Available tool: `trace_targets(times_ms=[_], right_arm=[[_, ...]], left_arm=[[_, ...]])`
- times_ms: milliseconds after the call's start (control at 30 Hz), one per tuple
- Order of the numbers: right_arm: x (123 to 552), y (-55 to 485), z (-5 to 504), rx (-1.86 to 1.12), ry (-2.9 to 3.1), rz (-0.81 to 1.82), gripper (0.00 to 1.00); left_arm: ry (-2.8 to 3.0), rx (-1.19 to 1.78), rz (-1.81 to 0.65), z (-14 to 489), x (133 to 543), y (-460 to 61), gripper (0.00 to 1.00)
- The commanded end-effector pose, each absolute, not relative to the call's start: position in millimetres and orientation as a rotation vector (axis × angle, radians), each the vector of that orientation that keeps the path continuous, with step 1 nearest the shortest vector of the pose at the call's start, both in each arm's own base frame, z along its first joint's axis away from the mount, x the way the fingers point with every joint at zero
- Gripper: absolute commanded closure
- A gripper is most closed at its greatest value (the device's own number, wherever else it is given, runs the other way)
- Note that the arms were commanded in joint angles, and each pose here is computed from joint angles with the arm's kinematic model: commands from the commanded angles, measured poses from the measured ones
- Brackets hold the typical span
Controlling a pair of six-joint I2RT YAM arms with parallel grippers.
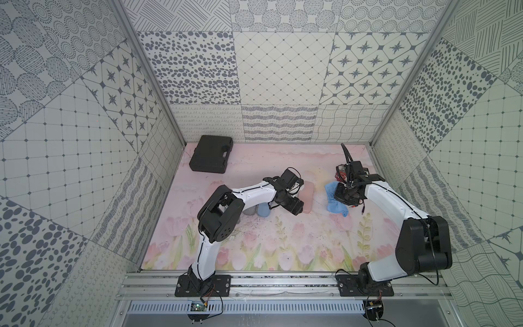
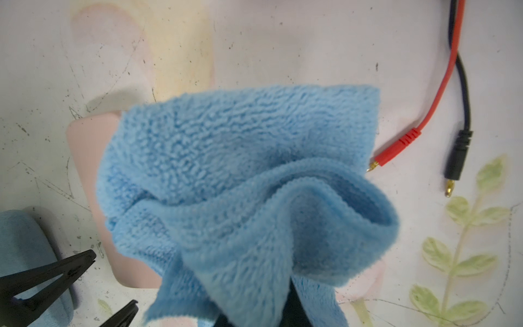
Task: Wipe the eyeglass case
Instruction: Pick up the eyeglass case from the center of the board.
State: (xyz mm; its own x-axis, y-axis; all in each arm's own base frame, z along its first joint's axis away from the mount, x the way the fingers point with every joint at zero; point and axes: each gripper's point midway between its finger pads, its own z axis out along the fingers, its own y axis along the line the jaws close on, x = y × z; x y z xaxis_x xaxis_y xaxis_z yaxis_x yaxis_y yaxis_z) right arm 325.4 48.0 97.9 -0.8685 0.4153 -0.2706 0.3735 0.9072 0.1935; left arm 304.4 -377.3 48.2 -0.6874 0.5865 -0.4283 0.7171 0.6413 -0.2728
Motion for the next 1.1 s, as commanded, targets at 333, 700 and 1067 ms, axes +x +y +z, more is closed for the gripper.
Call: trace_targets(times_ms=[333,700,1067], right_arm=[[335,56,92,0.597,2.748,0.260,0.92],[335,60,90,0.609,2.735,0.299,0.91],[332,68,89,0.572,2.756,0.336,0.91]], left_arm=[[2.639,0.746,-0.575,55,322,-436,0.01],[2.664,0.781,-0.149,18,336,-402,0.07],[2.317,1.112,-0.478,53,308,-388,0.47]])
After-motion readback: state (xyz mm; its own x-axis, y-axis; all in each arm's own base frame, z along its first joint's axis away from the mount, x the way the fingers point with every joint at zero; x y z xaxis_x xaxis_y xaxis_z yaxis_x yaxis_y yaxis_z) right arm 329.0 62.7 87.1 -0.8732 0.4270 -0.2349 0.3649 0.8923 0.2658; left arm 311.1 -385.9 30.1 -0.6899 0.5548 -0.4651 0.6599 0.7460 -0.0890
